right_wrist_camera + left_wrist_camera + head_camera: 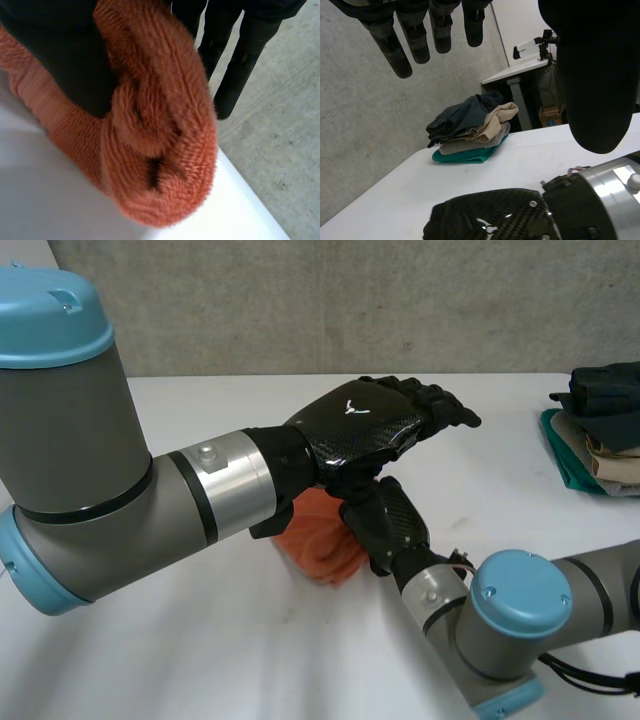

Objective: Fold the laundry.

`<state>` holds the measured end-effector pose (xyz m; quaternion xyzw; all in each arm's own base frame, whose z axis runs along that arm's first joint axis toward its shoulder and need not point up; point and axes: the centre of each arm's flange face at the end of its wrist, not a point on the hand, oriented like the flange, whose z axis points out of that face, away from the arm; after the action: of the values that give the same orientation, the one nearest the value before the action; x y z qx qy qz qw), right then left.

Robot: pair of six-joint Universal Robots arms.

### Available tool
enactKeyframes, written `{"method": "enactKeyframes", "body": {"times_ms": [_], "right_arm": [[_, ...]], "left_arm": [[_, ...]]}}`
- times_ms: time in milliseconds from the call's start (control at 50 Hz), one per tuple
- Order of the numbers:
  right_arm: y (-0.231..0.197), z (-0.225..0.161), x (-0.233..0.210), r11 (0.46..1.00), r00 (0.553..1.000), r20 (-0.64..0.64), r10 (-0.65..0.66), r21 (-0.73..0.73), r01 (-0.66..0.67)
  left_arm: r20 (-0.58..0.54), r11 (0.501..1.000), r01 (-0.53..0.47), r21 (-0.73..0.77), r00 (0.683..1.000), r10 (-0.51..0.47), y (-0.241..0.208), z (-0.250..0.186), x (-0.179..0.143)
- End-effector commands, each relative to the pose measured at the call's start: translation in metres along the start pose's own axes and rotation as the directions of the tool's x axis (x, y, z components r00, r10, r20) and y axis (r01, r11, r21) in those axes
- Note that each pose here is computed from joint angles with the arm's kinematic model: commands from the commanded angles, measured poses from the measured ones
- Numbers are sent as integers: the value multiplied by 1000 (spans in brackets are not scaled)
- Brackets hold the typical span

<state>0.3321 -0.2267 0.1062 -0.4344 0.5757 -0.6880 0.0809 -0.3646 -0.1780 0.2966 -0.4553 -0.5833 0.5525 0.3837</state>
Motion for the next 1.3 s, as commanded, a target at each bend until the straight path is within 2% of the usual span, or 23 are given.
{"method": "enactKeyframes", "body": {"times_ms": [20, 120, 140, 200, 220, 280, 300, 360, 380, 440, 460, 520, 560, 640, 720, 840, 900, 1000, 1100, 1140, 1220, 1240, 1300], "right_arm": [[-22, 26, 18, 995, 999, -54, -6, 99, 12], [-66, 49, 86, 972, 975, -219, 23, 234, 30], [-76, 53, 122, 964, 953, -300, 40, 264, 43], [-88, 54, 173, 949, 910, -408, 74, 309, 61], [-92, 52, 207, 941, 875, -473, 101, 331, 70], [-86, 48, 248, 936, 831, -542, 129, 342, 78], [-81, 42, 279, 933, 793, -594, 139, 346, 95], [-68, 28, 327, 936, 731, -669, 138, 329, 125], [-57, 18, 354, 940, 694, -708, 130, 311, 141], [-34, 5, 384, 951, 650, -752, 112, 271, 150], [-10, 1, 398, 963, 634, -767, 94, 232, 138], [33, -3, 410, 979, 635, -769, 72, 177, 104], [72, -8, 416, 989, 656, -753, 49, 127, 72], [139, -15, 408, 999, 726, -686, 39, 47, -9], [176, -23, 393, 999, 784, -620, 28, -12, -45], [175, -37, 393, 997, 781, -624, 1, -60, -49], [149, -43, 398, 997, 779, -627, 9, -50, -52], [77, -59, 409, 999, 775, -632, 20, -17, -39], [48, -70, 410, 993, 772, -633, 54, -46, -107], [39, -79, 417, 988, 754, -655, 53, -74, -134], [26, -113, 444, 960, 646, -763, -1, -182, -213], [19, -125, 456, 943, 594, -802, -66, -245, -225], [5, -137, 469, 912, 526, -827, -201, -353, -207]], "left_arm": [[3, 1000, -10, 14, 1000, 10, -5, 0, -1], [10, 998, -39, 53, 999, 38, -21, -5, 0], [12, 997, -45, 62, 999, 44, -24, -6, 0], [20, 993, -70, 97, 997, 68, -36, -9, 1], [21, 991, -75, 107, 997, 74, -39, -10, 1], [27, 987, -79, 142, 997, 76, -48, -12, 1], [27, 986, -76, 151, 997, 73, -50, -12, 1], [24, 984, -47, 173, 999, 44, -54, -14, 1], [23, 984, -38, 175, 999, 35, -54, -14, 1], [18, 984, -11, 176, 1000, 8, -52, -13, 1], [17, 985, -6, 173, 1000, 3, -51, -13, 1], [17, 987, 2, 162, 1000, -5, -45, -13, 0], [16, 988, 12, 151, 1000, -14, -41, -12, 1], [14, 991, 24, 133, 1000, -26, -34, -12, 1], [9, 993, 38, 115, 999, -39, -26, -10, 2], [9, 991, 27, 129, 1000, -28, -27, -8, 2], [13, 990, 20, 140, 1000, -22, -31, -9, 0], [13, 988, 12, 152, 1000, -14, -35, -10, 2], [13, 988, 10, 155, 1000, -12, -37, -11, 3], [11, 988, 14, 153, 1000, -16, -36, -11, 3], [11, 988, 14, 154, 1000, -15, -37, -11, 3], [12, 988, 14, 155, 1000, -16, -37, -11, 3], [24, 985, 15, 170, 1000, -20, -42, -11, 1]]}}
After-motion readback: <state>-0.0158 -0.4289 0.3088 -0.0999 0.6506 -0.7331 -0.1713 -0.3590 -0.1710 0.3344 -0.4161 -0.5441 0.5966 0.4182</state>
